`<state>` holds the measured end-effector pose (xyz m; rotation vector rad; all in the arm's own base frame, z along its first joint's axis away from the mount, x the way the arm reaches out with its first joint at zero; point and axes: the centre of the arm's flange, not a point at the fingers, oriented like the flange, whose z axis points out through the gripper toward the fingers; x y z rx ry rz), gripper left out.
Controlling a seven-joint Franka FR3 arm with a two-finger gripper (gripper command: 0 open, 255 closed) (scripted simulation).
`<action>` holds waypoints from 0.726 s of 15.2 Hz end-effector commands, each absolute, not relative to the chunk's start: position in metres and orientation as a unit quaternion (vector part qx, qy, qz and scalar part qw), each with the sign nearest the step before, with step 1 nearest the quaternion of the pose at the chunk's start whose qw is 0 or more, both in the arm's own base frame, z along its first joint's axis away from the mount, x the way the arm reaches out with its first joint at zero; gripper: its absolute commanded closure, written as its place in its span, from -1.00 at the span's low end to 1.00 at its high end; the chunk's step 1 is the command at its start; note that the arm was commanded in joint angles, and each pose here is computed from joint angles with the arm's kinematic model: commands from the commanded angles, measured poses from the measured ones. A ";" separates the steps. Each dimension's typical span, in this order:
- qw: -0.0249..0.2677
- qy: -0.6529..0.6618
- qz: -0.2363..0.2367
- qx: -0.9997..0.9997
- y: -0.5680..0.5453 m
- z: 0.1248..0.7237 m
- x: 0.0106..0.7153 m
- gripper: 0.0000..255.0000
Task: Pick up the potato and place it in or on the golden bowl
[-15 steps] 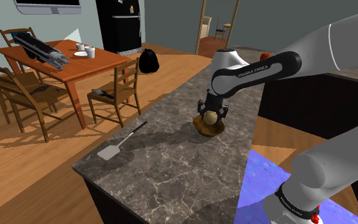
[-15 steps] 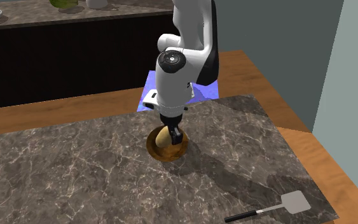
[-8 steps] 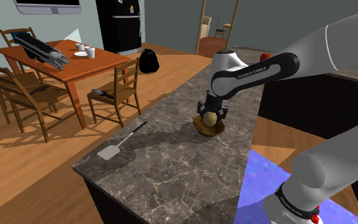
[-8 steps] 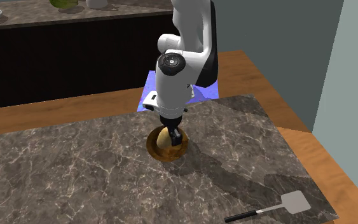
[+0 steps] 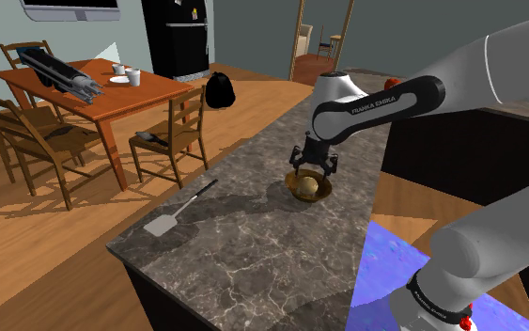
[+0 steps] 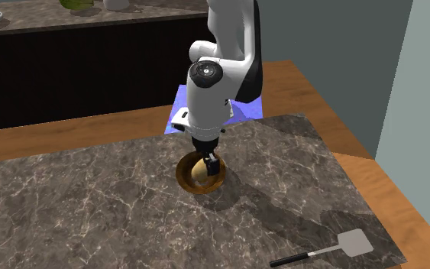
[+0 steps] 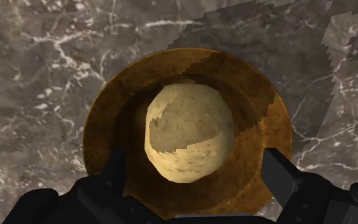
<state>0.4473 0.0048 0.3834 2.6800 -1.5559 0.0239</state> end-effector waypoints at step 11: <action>0.021 -0.502 0.007 0.865 0.007 0.427 0.448 -1.00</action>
